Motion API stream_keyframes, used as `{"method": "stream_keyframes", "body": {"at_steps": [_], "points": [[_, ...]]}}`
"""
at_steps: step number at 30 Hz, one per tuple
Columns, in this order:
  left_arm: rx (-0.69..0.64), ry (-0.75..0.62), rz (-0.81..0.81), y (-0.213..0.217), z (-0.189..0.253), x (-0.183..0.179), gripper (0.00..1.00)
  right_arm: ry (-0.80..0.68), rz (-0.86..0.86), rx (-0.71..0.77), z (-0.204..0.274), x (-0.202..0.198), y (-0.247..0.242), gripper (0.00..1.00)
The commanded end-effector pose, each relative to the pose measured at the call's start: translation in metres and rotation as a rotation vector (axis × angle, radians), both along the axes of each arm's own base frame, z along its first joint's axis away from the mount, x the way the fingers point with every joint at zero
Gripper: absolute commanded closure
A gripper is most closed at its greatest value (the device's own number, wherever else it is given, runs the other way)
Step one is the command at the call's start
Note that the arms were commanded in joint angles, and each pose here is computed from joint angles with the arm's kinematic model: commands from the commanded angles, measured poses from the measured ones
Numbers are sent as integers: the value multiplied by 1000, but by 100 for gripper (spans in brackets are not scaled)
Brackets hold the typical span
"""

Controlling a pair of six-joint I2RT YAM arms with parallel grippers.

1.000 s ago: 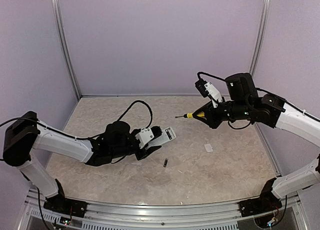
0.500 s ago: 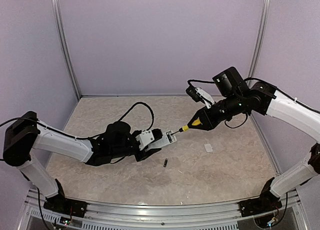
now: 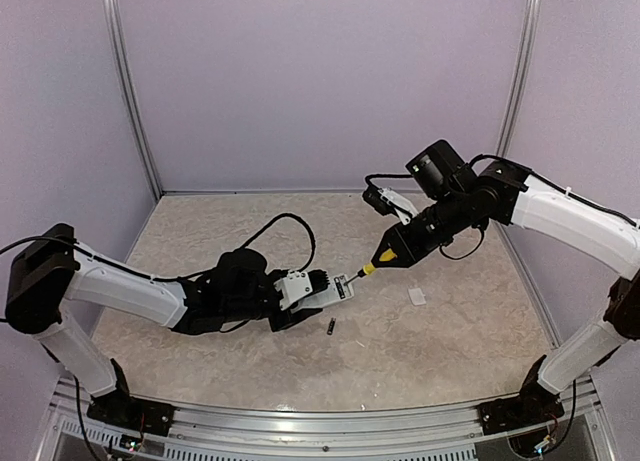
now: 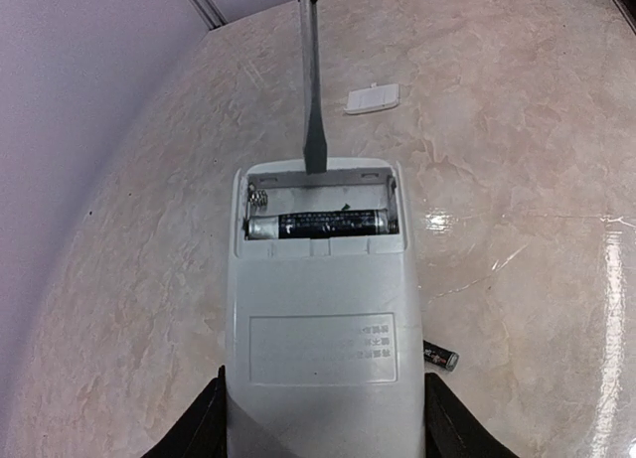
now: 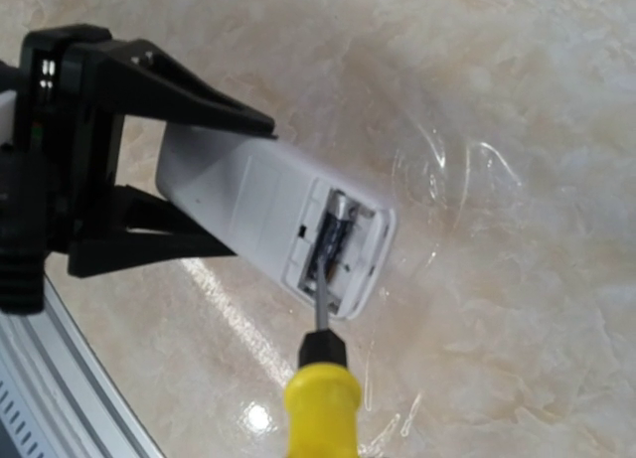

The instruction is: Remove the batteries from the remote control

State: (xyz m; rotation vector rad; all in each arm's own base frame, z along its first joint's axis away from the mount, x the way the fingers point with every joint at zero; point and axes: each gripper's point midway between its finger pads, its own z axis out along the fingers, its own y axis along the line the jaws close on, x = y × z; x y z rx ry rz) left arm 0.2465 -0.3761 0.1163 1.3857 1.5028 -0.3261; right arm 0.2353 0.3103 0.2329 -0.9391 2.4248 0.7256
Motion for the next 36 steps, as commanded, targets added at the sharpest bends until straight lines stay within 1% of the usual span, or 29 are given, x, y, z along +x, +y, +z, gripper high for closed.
{"method": "stream_keyframes", "body": {"at_steps": [1, 26, 36], "points": [[-30, 34, -19, -8, 8, -4, 100, 2, -19, -2, 3, 6, 2, 100], [-62, 57, -23, -13, 11, -5, 100, 23, -63, -54, -15, 13, -2, 100], [-66, 58, -21, -13, 11, -5, 100, 32, -63, -50, -18, 12, -1, 100]]}}
